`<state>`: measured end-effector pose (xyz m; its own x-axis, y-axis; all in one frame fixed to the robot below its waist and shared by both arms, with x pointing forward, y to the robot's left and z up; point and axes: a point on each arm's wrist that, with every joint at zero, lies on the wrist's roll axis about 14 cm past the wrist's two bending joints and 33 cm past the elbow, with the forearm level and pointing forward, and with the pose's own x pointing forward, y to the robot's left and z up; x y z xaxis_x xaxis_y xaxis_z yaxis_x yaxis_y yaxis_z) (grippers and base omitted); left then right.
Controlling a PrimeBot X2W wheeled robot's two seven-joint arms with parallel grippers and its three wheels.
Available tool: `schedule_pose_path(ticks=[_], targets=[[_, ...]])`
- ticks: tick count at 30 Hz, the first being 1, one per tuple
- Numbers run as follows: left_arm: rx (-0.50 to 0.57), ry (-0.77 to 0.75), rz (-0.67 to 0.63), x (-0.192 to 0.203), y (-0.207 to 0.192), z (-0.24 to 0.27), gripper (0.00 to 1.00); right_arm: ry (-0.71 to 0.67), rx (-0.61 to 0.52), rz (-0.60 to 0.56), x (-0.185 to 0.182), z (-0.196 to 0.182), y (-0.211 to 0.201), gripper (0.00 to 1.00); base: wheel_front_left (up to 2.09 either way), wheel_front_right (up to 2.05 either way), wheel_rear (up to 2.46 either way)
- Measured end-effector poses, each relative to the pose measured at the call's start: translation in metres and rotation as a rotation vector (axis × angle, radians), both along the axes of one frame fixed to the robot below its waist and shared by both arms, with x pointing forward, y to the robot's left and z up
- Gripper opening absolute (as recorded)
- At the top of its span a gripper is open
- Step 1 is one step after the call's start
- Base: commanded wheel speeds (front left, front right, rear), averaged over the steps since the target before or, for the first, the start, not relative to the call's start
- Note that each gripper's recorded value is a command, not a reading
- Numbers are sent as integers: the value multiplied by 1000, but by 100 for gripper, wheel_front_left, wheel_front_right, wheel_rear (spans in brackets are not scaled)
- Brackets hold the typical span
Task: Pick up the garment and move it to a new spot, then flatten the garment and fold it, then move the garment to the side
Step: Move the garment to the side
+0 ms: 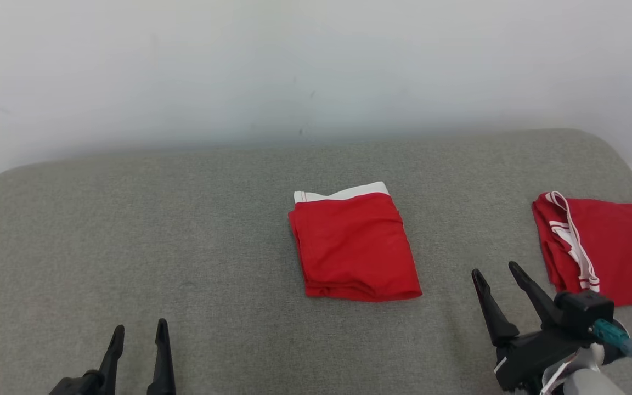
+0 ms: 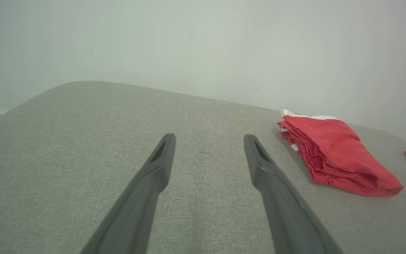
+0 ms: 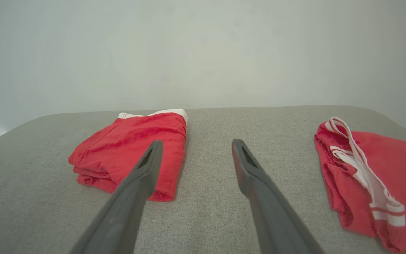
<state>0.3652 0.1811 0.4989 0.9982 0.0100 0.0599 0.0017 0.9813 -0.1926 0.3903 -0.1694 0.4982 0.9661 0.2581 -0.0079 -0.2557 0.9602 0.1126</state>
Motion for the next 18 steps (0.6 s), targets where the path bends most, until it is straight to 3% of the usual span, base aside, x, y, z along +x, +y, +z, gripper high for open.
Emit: schedule_pose_path(ticks=[6,13,18], targets=[[-2,-33,1,-2,0,11,100,22,-51,59,29,19,8,100,0,0,0],[1,-77,22,-1,5,26,100,269,-95,69,78,12,12,100,0,0,0],[-3,-70,40,1,11,24,100,474,-123,88,99,-19,28,100,0,0,0]])
